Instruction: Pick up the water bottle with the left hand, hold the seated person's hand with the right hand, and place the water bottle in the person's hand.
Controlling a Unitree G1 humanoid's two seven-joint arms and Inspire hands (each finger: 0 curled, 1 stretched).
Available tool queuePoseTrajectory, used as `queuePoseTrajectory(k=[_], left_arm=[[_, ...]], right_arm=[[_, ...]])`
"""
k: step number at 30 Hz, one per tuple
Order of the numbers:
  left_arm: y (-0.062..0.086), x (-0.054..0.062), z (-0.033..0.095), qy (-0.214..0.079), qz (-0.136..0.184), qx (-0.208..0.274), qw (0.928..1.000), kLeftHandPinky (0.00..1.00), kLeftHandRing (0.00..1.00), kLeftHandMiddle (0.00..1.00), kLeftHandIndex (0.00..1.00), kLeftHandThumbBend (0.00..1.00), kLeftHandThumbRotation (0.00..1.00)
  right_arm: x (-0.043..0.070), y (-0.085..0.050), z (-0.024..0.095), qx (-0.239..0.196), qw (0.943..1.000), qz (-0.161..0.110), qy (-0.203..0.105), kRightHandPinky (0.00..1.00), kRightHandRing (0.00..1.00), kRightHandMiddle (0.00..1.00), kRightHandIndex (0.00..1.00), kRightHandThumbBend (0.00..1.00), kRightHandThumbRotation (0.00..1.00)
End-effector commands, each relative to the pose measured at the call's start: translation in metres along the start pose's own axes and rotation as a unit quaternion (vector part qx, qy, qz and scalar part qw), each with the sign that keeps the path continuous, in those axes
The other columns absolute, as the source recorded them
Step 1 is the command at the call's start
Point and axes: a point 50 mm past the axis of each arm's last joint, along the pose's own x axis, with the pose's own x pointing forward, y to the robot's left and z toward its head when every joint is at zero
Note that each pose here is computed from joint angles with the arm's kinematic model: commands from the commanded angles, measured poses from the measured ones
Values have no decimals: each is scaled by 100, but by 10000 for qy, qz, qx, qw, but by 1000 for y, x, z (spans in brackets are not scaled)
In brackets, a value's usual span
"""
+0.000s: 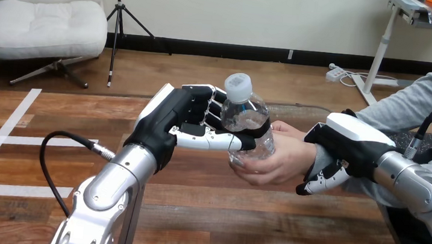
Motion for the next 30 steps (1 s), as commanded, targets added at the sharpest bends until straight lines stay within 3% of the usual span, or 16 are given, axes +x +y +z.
queuePoseTrajectory(k=[1,8,19,30], left_arm=[[1,6,24,-408,-132,128,9990,45,55,59,56,80,12],[1,6,23,-355,-276,192,9988,50,61,65,65,87,27],[2,6,21,-281,-383,491,9977,72,81,82,84,98,61],[3,6,19,-265,-422,605,9969,91,94,95,95,100,85]], right_arm=[[4,-26,15,-34,9980,-522,-362,23,27,31,31,72,0],[4,-26,15,-33,9979,-522,-370,23,27,31,31,72,0],[4,-25,15,17,9980,-515,-368,23,26,31,31,72,0],[4,-26,15,-16,9981,-500,-349,23,27,31,31,72,0]])
